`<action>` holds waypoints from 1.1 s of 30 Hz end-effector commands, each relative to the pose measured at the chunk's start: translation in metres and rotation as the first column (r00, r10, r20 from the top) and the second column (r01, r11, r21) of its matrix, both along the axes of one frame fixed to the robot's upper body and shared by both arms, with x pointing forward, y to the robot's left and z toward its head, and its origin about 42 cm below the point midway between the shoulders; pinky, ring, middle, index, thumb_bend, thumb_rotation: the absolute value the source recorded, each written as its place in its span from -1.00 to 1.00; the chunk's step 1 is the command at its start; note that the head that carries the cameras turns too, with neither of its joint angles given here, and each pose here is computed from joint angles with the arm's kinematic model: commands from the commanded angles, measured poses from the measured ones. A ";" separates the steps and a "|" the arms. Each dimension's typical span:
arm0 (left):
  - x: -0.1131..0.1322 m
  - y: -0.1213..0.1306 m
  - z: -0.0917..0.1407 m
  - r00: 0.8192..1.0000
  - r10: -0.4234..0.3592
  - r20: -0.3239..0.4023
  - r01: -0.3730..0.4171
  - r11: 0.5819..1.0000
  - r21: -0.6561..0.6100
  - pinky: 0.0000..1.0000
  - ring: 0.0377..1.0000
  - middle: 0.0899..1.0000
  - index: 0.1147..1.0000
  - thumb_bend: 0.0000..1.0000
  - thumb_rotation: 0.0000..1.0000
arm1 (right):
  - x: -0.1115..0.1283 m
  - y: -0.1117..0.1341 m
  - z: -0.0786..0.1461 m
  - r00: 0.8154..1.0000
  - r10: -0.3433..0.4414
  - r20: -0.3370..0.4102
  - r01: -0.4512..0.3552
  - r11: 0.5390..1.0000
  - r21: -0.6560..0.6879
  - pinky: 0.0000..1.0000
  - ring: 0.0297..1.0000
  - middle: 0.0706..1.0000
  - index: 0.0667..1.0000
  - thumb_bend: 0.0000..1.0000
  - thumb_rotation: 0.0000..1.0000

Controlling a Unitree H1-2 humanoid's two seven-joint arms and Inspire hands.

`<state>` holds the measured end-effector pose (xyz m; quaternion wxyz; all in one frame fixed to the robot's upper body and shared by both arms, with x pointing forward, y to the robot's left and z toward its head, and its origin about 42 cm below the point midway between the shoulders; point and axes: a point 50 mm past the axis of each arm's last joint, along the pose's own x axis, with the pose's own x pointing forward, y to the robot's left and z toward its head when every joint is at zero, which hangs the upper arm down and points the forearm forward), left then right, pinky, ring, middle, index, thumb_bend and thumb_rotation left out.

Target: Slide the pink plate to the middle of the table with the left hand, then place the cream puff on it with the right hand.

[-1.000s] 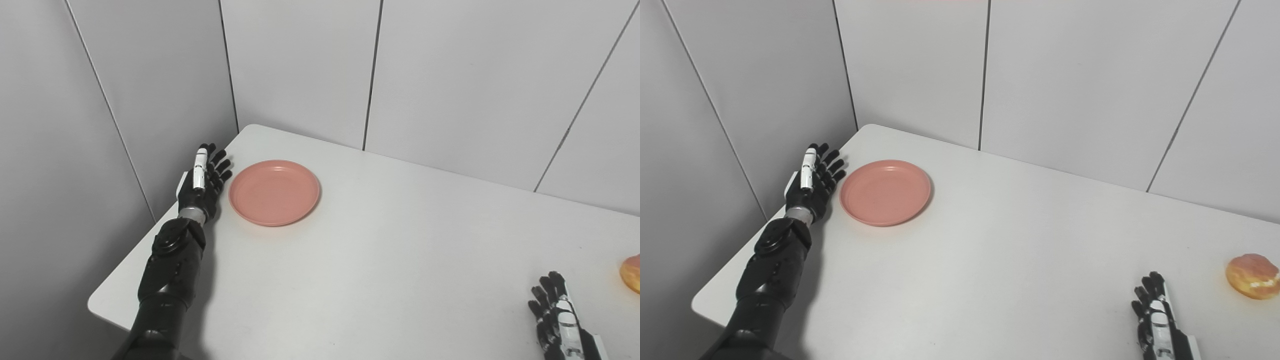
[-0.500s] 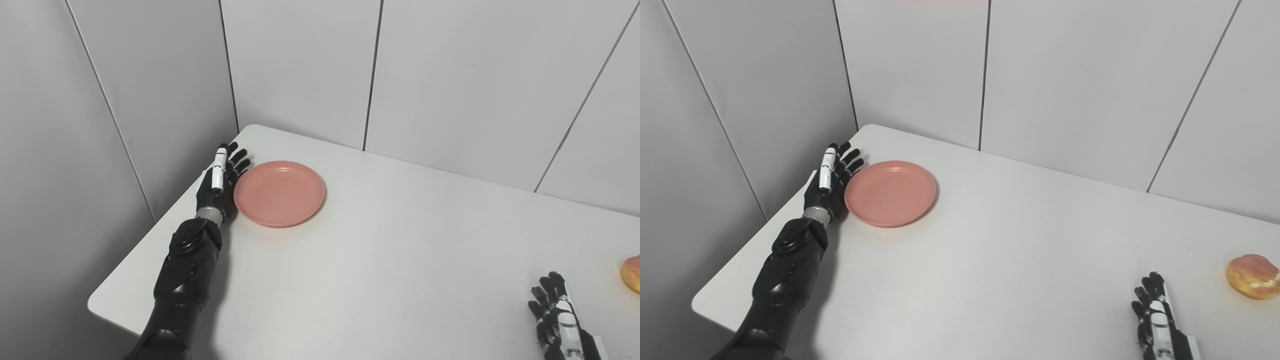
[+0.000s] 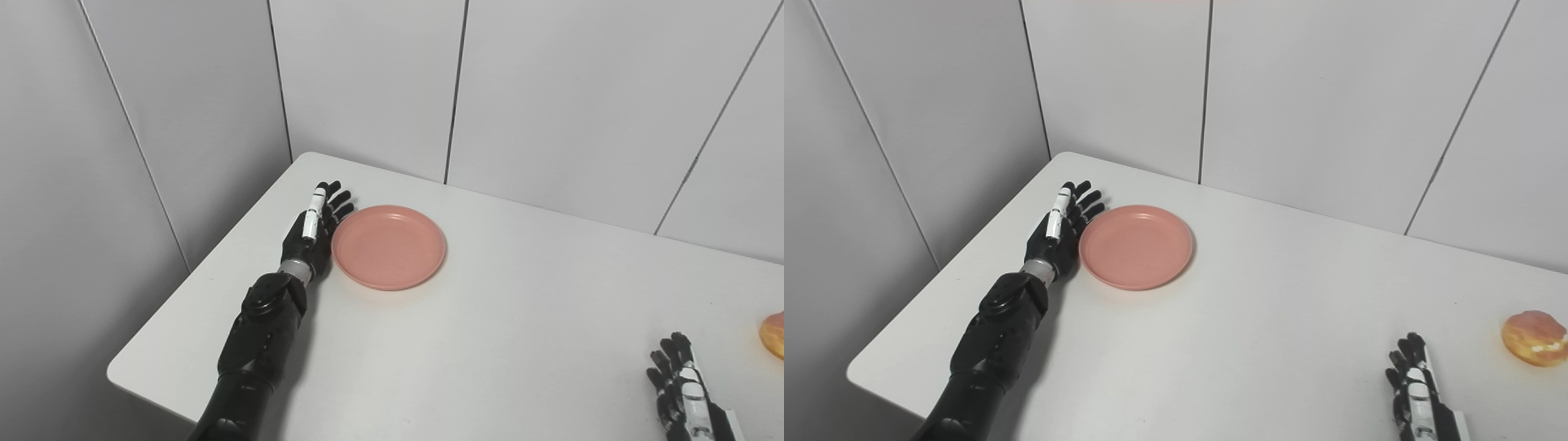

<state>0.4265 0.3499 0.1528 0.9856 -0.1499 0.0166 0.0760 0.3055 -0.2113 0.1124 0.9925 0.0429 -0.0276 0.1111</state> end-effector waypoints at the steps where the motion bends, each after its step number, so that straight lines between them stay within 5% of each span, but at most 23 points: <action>1: 0.003 -0.016 -0.003 0.998 -0.060 -0.016 0.059 0.998 -0.010 0.89 0.83 0.84 0.82 -0.30 1.00 | -0.015 0.002 -0.022 0.994 0.006 -0.111 -0.005 1.000 0.010 1.00 1.00 1.00 1.00 -0.79 1.00; 16: 0.005 -0.069 -0.011 0.982 -0.188 -0.018 0.187 0.981 -0.051 0.85 0.79 0.78 0.75 -0.26 1.00 | -0.016 0.007 -0.024 0.996 -0.008 -0.092 0.010 1.000 0.015 1.00 1.00 1.00 1.00 -0.72 1.00; 33: -0.002 -0.130 -0.002 0.943 -0.332 -0.015 0.329 0.938 -0.106 0.81 0.78 0.78 0.77 -0.22 1.00 | -0.015 0.013 -0.025 0.996 -0.011 -0.087 0.012 1.000 0.004 1.00 1.00 1.00 1.00 -0.66 1.00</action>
